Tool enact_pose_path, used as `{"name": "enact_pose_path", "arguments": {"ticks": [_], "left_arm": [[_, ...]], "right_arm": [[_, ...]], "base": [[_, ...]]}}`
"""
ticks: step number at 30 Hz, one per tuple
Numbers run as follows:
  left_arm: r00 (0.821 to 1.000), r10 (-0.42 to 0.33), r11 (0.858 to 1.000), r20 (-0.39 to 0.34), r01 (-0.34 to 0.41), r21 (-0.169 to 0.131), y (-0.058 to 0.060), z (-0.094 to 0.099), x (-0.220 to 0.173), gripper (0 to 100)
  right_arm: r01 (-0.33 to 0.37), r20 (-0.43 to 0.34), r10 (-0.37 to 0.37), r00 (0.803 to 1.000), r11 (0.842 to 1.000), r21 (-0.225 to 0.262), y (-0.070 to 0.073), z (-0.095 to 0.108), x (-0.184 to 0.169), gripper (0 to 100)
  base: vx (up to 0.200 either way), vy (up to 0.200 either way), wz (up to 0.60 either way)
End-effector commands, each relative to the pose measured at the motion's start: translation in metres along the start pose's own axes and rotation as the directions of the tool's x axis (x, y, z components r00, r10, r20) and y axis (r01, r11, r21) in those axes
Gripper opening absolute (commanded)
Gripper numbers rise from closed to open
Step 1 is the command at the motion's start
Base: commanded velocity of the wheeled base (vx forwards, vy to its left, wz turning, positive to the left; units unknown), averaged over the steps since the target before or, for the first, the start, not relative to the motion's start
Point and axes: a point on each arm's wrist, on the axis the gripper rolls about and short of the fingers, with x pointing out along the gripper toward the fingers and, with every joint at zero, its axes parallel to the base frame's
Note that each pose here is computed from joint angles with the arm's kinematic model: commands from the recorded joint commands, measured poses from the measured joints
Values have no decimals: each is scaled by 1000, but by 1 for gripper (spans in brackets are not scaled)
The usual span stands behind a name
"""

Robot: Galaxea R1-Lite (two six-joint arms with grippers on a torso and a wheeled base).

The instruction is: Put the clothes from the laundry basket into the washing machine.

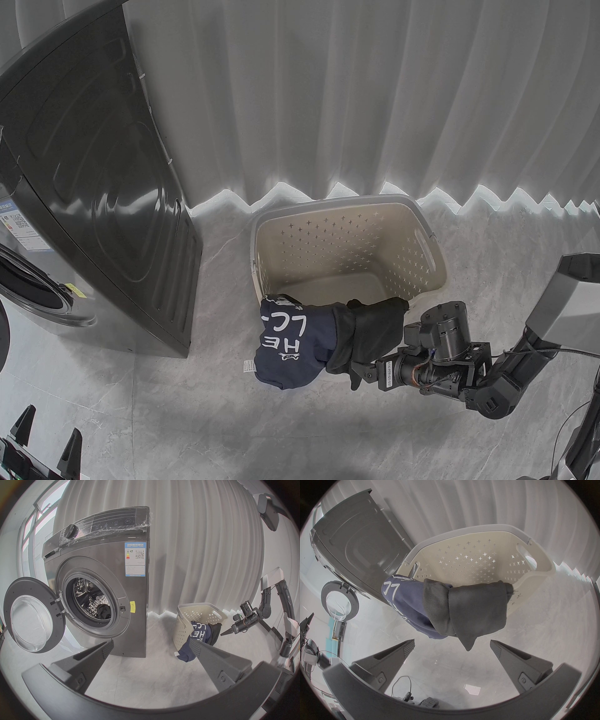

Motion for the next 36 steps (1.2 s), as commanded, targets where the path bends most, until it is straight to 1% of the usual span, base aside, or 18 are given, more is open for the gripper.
{"name": "enact_pose_path", "arguments": {"ticks": [1, 3, 4, 7, 10, 13, 16, 20, 24, 25, 29, 36], "left_arm": [[1000, 2, 1000, -1, -2, -1, 0, -5, 0, 100], [1000, 2, 1000, -1, -2, -1, 0, -5, 0, 100], [1000, 0, 1000, -3, 0, -1, 0, -5, 0, 100], [1000, 0, 1000, -3, 0, -1, 0, -5, 0, 100], [1000, 0, 1000, -1, 0, -2, 0, -5, 0, 100], [1000, 0, 1000, -3, 0, -1, 0, -5, 0, 100], [1000, 0, 1000, -3, 0, -1, 0, -5, 0, 100], [1000, 0, 1000, -1, 0, -2, 0, -5, 0, 100], [1000, 0, 1000, -3, 0, -1, 0, -5, 0, 100], [1000, 0, 1000, -3, 0, -2, 0, -5, 0, 100], [1000, 0, 1000, -3, 0, -1, 0, -5, 0, 100], [1000, 0, 1000, -3, 0, -2, 0, -5, 0, 100]], "right_arm": [[13, -13, -13, 1000, 1000, 2, -2, -3, 18, 100], [13, -13, -13, 1000, 1000, 2, -2, -3, 18, 100], [19, 3, -19, 1000, 1000, 10, -4, 2, 29, 100], [30, 16, -31, 999, 999, 17, -8, 6, 38, 100], [42, 12, -42, 999, 999, 8, -13, 4, 45, 100], [50, 28, -50, 998, 999, 13, -16, 9, 51, 100], [63, 53, -64, 997, 998, 21, -22, 17, 55, 100], [85, 62, -86, 994, 996, 22, -33, 21, 59, 100], [87, 69, -88, 994, 996, 27, -35, 22, 59, 100], [82, 74, -84, 994, 996, 27, -35, 24, 60, 0], [68, 120, -71, 990, 997, 30, -33, 30, 60, 0], [54, 124, -57, 991, 998, 27, -29, 29, 58, 0]], "base": [[0, 0, 0], [0, 0, 0], [0, 0, 0], [0, 0, 0], [0, 0, 0], [0, 0, 0], [0, 0, 0], [0, 0, 0], [0, 0, 0], [0, 0, 0], [0, 0, 0], [0, 0, 0]]}}
